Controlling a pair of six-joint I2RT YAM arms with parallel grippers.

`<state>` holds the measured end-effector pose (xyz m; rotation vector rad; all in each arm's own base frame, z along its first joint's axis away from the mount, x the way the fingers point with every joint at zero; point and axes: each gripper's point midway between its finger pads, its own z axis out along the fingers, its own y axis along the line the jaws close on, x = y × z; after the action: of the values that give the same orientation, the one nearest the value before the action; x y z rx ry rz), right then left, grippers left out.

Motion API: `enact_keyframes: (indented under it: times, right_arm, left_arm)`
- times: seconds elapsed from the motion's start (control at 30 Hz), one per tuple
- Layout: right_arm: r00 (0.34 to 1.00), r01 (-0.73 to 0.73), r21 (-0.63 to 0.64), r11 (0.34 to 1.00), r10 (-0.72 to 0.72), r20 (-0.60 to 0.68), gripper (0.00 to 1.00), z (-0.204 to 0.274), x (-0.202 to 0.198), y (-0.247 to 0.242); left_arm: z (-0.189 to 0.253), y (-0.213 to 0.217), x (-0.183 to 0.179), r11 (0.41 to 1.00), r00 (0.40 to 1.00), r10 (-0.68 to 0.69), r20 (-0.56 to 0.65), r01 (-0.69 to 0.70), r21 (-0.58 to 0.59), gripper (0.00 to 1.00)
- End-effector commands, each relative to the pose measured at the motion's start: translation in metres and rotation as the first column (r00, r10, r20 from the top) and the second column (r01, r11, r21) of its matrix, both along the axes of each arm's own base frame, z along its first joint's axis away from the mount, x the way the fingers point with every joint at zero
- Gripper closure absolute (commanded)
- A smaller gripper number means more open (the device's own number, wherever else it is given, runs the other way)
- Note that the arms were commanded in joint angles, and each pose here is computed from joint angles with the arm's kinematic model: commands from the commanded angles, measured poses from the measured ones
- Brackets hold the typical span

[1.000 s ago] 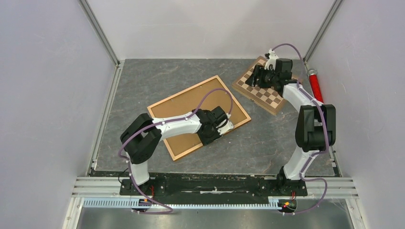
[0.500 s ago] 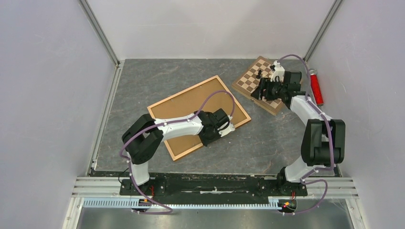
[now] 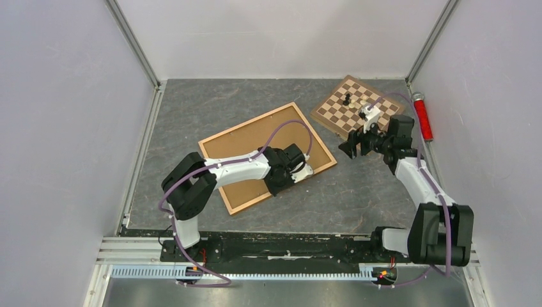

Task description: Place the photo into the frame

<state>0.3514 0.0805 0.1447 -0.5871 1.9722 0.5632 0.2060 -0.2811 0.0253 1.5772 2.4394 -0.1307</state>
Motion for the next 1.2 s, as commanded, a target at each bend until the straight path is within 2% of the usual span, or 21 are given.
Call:
enact_keyframes:
  times: [0.0, 0.3, 0.57, 0.73, 0.97, 1.17]
  right_arm:
    - [0.959, -0.189, -0.179, 0.966, 0.220, 0.177, 0.25, 0.006, -0.027, 0.006]
    - [0.847, -0.278, -0.453, 0.847, 0.438, 0.300, 0.23, 0.001, -0.074, 0.020]
    - [0.765, -0.301, -0.581, 0.756, 0.555, 0.326, 0.23, 0.001, -0.084, 0.037]
    - [0.726, -0.319, -0.651, 0.689, 0.619, 0.300, 0.24, -0.010, -0.085, 0.055]
    - [0.693, -0.285, -0.739, 0.610, 0.664, 0.282, 0.26, -0.025, -0.080, 0.074]
    - [0.676, -0.159, -0.797, 0.582, 0.653, 0.342, 0.29, -0.030, -0.070, 0.072]
  left_arm:
    - [0.048, -0.017, -0.006, 0.985, 0.991, -0.136, -0.015, 0.134, -0.110, 0.98]
    - [0.099, -0.024, -0.011, 0.969, 0.973, -0.218, -0.074, 0.206, -0.139, 0.98]
    - [0.114, -0.020, -0.007, 0.964, 0.966, -0.243, -0.087, 0.230, -0.137, 0.98]
    - [0.117, -0.015, -0.011, 0.962, 0.964, -0.247, -0.098, 0.231, -0.149, 0.98]
    - [0.120, -0.010, -0.022, 0.958, 0.956, -0.261, -0.133, 0.239, -0.161, 0.98]
    - [0.127, -0.004, -0.034, 0.949, 0.940, -0.283, -0.189, 0.246, -0.197, 0.98]
